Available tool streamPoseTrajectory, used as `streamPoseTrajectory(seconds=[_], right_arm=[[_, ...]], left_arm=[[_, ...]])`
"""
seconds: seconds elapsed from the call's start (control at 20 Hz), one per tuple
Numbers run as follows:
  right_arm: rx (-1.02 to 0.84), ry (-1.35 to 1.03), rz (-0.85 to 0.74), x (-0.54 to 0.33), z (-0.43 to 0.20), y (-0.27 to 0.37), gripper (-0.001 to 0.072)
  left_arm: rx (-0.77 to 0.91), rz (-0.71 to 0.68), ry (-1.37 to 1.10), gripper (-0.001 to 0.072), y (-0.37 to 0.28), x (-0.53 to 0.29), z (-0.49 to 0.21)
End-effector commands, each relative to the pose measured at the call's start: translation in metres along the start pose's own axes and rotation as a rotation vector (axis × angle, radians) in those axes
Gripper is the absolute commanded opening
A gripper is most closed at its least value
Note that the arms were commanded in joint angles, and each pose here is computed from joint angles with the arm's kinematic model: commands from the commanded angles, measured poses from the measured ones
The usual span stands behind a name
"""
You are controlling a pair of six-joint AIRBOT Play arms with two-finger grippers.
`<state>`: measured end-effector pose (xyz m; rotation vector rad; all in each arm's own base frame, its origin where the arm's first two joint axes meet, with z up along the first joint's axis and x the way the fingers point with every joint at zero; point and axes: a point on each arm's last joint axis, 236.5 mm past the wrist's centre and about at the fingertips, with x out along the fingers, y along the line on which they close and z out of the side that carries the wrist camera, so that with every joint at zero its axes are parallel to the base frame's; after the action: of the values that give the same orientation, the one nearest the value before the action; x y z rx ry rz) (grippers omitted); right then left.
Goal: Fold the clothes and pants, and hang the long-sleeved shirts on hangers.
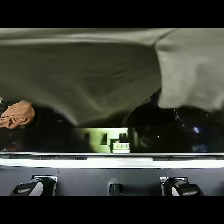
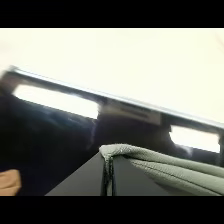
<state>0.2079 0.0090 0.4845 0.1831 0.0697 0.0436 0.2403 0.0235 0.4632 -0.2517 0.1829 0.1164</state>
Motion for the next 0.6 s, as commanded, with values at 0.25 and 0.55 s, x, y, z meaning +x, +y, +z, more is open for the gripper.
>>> streamPoseTrajectory(seconds=[0.25,0.55], right_arm=[[0.034,0.231,-0.002,0.128,-0.057,0.006,0.0028],[0.038,0.673,-0.079,0.312,-0.249,-0.016,0.0029]], left_arm=[[-0.006,0.116,0.279,0.0017,0.04,0.099,-0.077],[-0.027,0.171,0.599,0.0017,0.087,0.273,-0.225]])
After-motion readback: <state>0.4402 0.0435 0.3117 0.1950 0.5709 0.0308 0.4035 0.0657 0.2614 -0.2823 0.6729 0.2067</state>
